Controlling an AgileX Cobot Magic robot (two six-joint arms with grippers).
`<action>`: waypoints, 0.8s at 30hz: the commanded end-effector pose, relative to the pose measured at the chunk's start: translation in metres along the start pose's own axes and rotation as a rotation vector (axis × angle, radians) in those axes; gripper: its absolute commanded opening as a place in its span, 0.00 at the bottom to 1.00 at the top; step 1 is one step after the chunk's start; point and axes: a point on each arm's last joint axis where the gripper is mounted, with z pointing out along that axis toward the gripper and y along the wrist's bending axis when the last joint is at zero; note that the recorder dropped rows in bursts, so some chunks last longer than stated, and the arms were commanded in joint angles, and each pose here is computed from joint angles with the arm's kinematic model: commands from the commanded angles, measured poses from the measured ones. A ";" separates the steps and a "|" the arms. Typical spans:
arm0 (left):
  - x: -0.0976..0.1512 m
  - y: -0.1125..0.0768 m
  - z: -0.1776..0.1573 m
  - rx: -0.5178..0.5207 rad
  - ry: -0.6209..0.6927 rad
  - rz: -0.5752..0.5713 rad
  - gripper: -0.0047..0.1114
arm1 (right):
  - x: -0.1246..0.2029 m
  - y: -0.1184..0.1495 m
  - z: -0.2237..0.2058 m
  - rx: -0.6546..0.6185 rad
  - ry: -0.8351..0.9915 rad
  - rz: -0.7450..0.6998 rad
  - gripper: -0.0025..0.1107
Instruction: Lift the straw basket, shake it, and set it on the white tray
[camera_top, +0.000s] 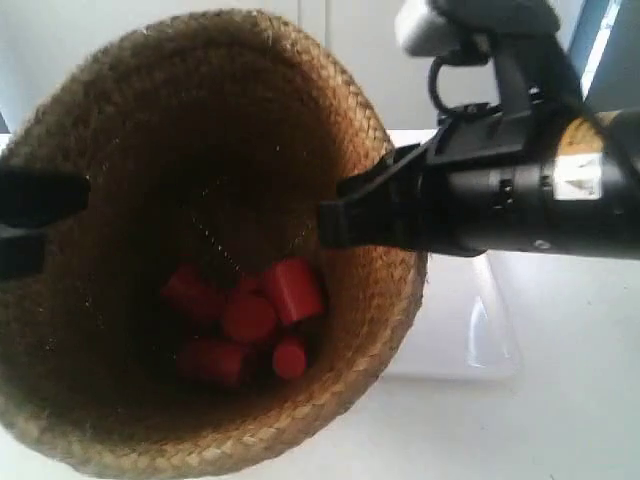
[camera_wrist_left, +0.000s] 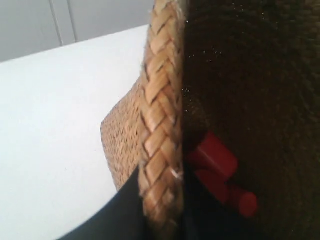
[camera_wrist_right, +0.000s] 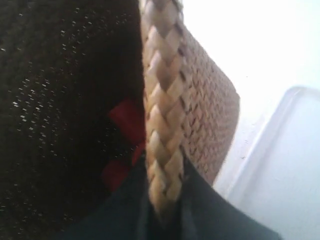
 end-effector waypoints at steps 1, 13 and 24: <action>-0.010 0.004 -0.008 -0.052 -0.174 0.195 0.04 | -0.020 0.008 -0.020 -0.064 -0.320 -0.204 0.02; 0.004 0.004 0.007 -0.030 -0.139 0.140 0.04 | -0.003 -0.006 -0.003 -0.019 -0.259 -0.157 0.02; 0.013 -0.006 0.005 0.033 -0.140 0.146 0.04 | -0.004 0.009 -0.013 -0.082 -0.243 -0.132 0.02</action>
